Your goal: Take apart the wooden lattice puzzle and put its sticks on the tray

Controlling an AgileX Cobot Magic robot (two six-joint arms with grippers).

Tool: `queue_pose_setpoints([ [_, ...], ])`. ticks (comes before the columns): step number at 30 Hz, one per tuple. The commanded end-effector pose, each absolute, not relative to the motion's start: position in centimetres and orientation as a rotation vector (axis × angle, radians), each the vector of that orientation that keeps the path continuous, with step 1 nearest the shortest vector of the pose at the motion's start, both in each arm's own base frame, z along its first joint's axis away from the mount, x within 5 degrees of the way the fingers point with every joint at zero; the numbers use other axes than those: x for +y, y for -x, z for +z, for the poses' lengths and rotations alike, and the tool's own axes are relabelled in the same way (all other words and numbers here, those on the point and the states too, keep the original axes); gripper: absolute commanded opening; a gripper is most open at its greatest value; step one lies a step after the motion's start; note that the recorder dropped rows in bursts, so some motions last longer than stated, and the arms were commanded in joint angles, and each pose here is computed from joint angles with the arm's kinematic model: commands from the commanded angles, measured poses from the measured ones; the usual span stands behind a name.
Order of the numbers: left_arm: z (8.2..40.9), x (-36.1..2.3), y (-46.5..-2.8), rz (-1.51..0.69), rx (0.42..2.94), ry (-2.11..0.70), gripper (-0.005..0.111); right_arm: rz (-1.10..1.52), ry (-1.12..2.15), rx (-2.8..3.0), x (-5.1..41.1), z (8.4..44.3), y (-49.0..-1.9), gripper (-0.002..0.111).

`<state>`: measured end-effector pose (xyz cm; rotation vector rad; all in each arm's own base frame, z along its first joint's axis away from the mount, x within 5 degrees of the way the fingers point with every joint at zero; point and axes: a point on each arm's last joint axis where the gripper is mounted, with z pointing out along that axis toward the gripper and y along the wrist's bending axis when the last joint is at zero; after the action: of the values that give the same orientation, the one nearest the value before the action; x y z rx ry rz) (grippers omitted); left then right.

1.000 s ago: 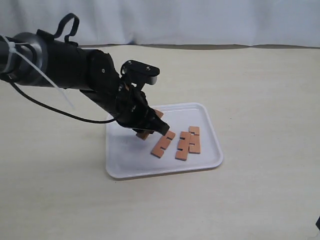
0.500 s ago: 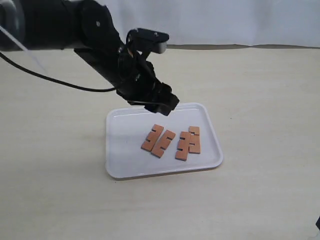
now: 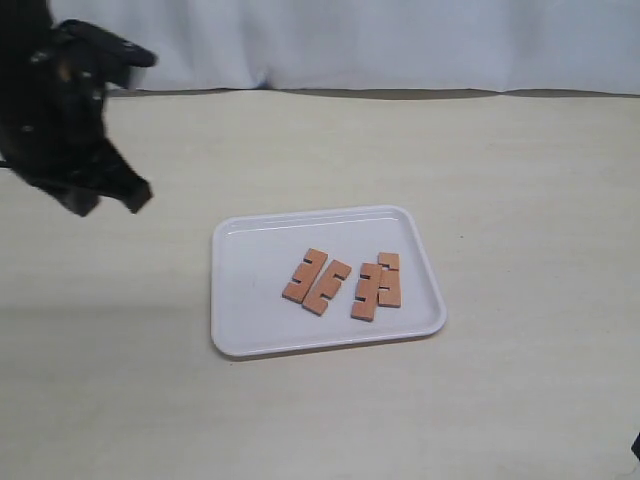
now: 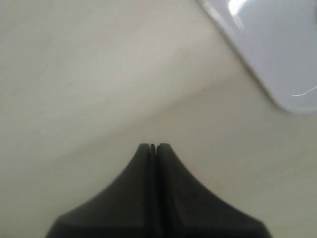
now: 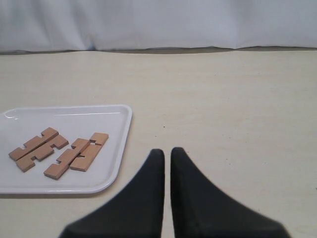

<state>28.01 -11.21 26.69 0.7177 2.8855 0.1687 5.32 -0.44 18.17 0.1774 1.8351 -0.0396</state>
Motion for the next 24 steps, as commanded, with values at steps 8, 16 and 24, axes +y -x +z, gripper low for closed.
queue_pose_setpoints([
  [8, 34.2, 0.0, -19.9, 0.134, 2.349, -0.069, 0.000, -0.043, -0.184, 1.833, -0.5, 18.1, -5.3, 0.005],
  [16, 34.7, -0.3, -11.5, 0.008, 1.813, -0.037, 0.000, -0.043, -0.184, 1.833, -0.5, 18.1, -5.3, 0.005],
  [24, 34.5, 0.0, -3.8, -0.032, 1.427, -0.016, 0.000, -0.043, -0.184, 1.833, -0.5, 18.1, -5.3, 0.005],
])
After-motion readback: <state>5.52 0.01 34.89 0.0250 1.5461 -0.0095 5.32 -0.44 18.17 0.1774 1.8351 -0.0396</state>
